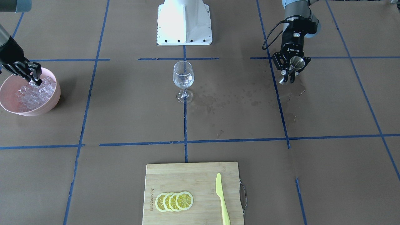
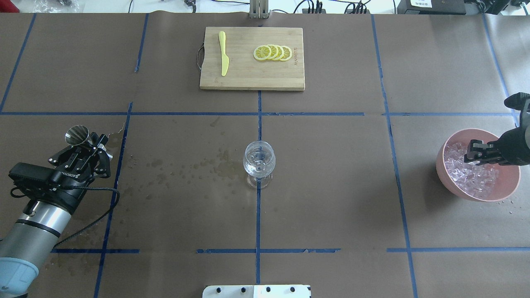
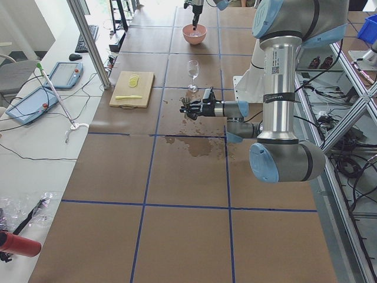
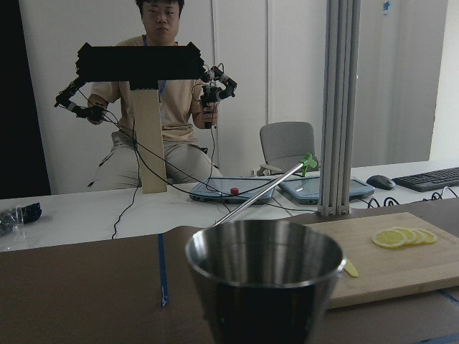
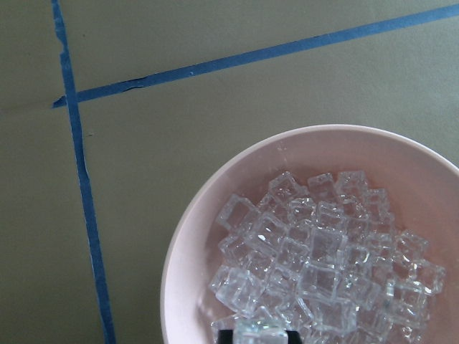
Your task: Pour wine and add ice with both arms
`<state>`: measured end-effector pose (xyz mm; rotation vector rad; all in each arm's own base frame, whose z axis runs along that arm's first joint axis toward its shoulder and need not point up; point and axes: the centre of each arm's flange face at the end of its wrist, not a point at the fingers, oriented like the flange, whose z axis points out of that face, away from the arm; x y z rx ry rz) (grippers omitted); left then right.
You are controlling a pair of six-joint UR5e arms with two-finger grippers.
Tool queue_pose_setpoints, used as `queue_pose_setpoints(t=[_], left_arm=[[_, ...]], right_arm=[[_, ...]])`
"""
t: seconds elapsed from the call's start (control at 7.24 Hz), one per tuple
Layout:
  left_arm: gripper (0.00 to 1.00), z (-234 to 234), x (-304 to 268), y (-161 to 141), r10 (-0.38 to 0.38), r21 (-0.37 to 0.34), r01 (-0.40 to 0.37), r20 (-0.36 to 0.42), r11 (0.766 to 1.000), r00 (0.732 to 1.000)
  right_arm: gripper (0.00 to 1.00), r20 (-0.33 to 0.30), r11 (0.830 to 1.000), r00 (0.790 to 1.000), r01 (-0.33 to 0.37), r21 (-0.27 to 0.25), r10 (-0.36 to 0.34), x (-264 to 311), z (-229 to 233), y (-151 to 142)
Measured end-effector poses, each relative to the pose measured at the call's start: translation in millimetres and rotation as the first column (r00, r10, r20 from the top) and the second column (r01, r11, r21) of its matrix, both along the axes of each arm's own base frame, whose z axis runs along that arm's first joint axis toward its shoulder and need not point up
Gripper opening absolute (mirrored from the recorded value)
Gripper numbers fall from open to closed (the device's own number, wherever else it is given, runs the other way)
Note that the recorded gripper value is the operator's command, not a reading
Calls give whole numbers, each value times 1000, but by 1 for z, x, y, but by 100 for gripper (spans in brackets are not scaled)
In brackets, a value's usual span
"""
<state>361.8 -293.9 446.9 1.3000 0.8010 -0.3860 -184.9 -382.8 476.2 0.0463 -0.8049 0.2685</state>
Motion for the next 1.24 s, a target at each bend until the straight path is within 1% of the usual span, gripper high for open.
queue_pose_setpoints(t=[0.14,0.41,0.83,0.97,1.24], left_arm=[[0,13,4,-1,-9,-24,9,-15,1000,1000],[0,36,8,-3,-45,-40,45,2,998,999],[0,63,10,-3,-98,-47,99,25,994,995],[0,70,13,-2,-101,-53,102,20,993,995],[0,76,22,8,-80,-72,79,-21,994,997]], right_arm=[[0,14,1000,1000,-11,15,10,6,-11,0],[0,46,997,998,-53,48,51,26,-34,-3],[0,150,991,982,-121,60,111,73,-70,-16],[0,169,989,978,-131,68,118,80,-78,-20],[0,183,988,976,-136,79,120,82,-85,-23]])
